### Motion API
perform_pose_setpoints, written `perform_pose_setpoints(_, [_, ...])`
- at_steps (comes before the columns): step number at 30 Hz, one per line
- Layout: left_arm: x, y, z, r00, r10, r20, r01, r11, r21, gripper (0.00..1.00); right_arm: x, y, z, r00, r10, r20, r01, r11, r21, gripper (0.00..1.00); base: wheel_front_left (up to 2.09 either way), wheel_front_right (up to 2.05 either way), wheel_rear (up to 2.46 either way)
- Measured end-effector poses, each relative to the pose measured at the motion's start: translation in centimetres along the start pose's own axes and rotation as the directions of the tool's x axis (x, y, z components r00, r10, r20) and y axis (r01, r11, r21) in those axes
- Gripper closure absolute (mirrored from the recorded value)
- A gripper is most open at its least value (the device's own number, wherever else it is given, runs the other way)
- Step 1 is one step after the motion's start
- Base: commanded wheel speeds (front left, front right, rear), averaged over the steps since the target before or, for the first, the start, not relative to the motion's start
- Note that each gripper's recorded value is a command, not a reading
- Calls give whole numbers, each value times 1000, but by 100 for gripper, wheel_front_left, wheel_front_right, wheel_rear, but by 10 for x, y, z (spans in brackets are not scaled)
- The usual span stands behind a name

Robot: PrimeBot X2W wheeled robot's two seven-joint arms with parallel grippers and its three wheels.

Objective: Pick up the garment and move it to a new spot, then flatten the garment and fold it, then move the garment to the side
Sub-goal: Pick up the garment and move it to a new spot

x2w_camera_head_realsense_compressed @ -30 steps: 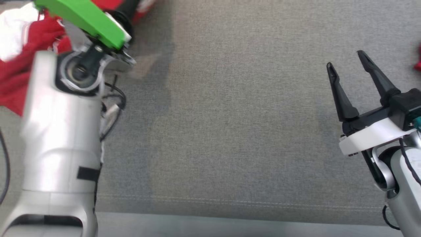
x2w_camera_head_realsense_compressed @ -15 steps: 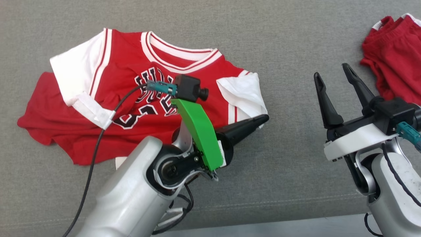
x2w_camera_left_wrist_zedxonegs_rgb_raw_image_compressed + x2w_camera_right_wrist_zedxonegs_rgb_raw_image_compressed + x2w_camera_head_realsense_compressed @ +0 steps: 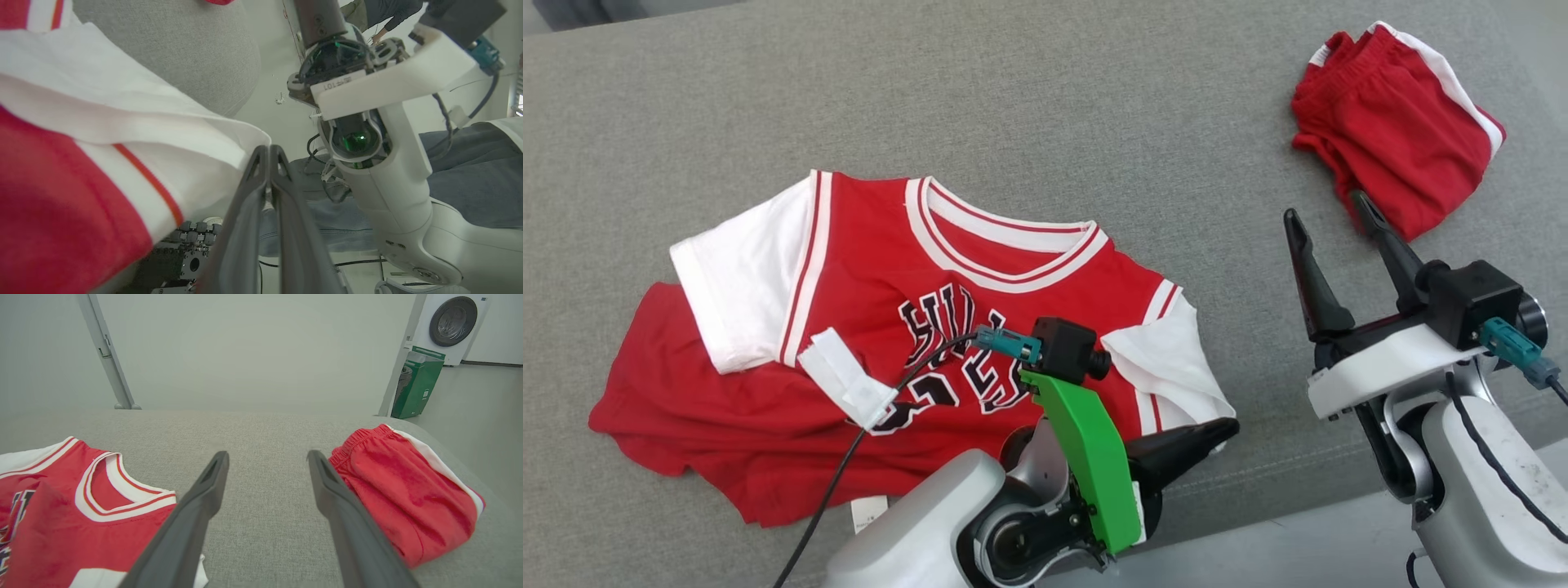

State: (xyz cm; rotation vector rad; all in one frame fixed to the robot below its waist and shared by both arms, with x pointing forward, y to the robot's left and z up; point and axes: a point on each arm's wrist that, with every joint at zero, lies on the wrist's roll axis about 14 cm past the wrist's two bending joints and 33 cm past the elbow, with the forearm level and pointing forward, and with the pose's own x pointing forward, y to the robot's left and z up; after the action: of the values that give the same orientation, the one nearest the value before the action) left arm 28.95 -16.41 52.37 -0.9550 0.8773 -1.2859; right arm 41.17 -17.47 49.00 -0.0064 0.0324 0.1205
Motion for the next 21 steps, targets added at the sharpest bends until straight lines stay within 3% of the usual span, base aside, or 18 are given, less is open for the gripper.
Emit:
perform_pose_setpoints(2, [1,8,-3,999,32,-1,-32,999,7,16,-5,-2,-6,1000,-14,-22,14,999,30,0,0,0,0])
perform_pose_setpoints(3, [1,13,-6,999,50,-2,-50,999,11,0,-7,-2,-10,999,-16,-36,18,999,41,0,0,0,0])
perform_pose_setpoints(12, [-12,35,-12,985,156,73,-153,987,-51,0,-17,7,-39,989,11,-147,6,993,115,0,0,0,0])
perform_pose_setpoints(21, [-37,35,30,931,198,307,-184,980,-75,0,-28,33,-63,963,98,-252,-49,980,193,0,0,0,0])
